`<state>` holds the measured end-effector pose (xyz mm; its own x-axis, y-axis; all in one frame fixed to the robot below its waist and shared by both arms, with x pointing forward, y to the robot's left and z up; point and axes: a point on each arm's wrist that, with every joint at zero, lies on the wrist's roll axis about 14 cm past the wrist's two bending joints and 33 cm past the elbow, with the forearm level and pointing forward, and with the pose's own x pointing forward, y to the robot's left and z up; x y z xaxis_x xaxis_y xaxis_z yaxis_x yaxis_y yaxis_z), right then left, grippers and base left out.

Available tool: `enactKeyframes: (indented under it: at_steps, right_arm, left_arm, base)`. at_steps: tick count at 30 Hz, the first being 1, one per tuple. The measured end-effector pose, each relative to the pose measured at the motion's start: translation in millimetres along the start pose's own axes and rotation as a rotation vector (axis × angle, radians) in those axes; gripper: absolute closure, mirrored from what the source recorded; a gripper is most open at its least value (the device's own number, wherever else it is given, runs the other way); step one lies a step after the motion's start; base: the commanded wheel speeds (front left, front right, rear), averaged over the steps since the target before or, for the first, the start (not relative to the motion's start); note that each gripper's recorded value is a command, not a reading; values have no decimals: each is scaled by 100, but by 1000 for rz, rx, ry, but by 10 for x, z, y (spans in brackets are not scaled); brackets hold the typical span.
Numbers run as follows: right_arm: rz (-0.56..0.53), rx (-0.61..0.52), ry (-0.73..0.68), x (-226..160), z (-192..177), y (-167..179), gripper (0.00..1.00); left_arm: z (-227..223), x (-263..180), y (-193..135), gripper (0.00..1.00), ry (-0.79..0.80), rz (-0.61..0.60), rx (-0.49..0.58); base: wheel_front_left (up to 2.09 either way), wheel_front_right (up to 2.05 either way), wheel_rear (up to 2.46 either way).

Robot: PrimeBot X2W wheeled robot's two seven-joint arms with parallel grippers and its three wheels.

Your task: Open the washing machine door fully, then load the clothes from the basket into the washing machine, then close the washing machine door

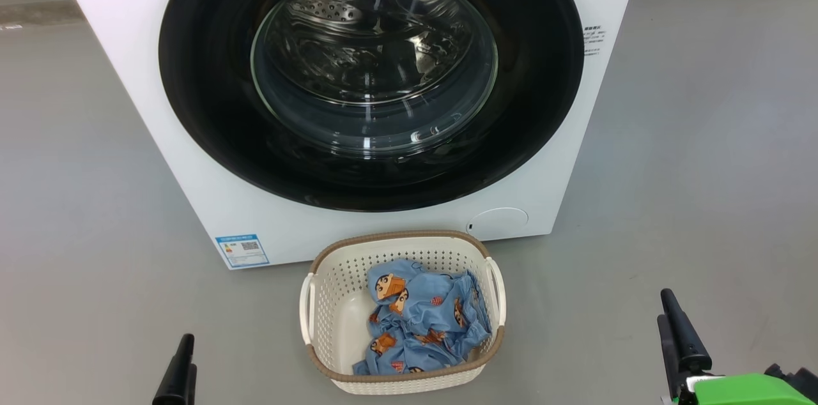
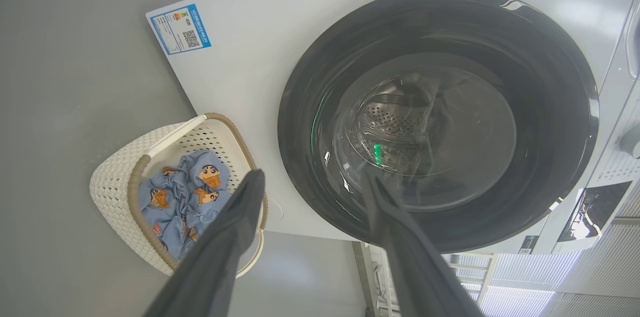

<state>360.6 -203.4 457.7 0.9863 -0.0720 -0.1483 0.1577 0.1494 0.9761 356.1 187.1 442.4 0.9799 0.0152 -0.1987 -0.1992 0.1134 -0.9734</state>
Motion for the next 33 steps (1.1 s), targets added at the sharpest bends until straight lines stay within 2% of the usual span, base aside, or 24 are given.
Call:
enactKeyframes:
  at_steps: [4, 16, 30, 33]
  right_arm:
    - [12, -21, -2, 17, 1, 41, 0]
    - [56, -229, -4, 33, -29, 178, 0]
    - [137, -510, 13, 81, -162, 402, 0]
    - [156, -599, 19, 80, -215, 431, 0]
  left_arm:
    - [8, 0, 0, 0, -6, 0, 25]
    - [57, 11, -16, 0, -23, -4, 198]
    - [188, 44, -157, 0, -75, -40, 452]
    - [191, 44, -179, 0, -77, -47, 540]
  base:
    - [0, 0, 0]
    - [0, 0, 0]
    - [0, 0, 0]
    - [0, 0, 0]
